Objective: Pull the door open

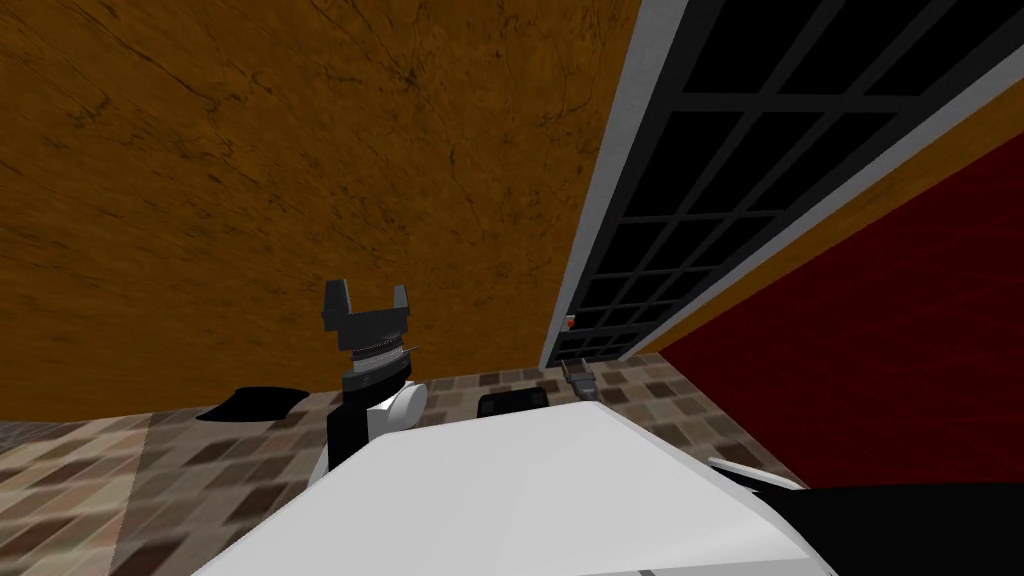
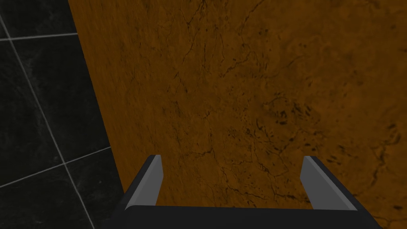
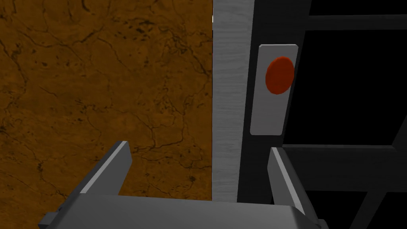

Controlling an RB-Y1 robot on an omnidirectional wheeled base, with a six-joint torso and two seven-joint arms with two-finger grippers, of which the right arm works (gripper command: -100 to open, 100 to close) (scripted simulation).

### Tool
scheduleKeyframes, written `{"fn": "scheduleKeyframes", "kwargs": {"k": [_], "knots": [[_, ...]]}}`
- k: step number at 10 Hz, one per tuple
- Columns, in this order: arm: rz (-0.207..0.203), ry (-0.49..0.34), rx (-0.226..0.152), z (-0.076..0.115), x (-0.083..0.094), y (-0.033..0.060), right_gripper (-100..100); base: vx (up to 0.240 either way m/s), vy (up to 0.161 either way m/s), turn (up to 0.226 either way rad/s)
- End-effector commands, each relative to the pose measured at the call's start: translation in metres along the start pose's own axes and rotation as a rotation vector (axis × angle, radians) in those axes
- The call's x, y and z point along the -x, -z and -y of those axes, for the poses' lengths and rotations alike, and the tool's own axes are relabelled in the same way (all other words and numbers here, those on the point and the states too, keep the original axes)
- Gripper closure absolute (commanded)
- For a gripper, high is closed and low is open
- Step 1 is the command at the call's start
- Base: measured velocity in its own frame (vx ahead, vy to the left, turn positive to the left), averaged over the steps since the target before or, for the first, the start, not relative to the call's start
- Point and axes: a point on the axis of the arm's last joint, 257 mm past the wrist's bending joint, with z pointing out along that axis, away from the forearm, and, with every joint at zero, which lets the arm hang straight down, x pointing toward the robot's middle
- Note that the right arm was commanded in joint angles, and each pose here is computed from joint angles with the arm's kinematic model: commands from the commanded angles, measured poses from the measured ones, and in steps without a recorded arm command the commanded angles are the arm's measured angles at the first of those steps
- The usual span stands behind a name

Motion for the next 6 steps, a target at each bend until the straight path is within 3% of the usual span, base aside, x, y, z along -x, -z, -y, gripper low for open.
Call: {"fn": "scheduleKeyframes", "kwargs": {"k": [1,6], "knots": [[0.007,-0.002,0.013,-0.017,0.003,0.0051,-100,0.062,-0.124,0.137],[0.018,0.007,0.043,-0.059,0.006,0.0174,-100,0.058,-0.113,0.127]]}}
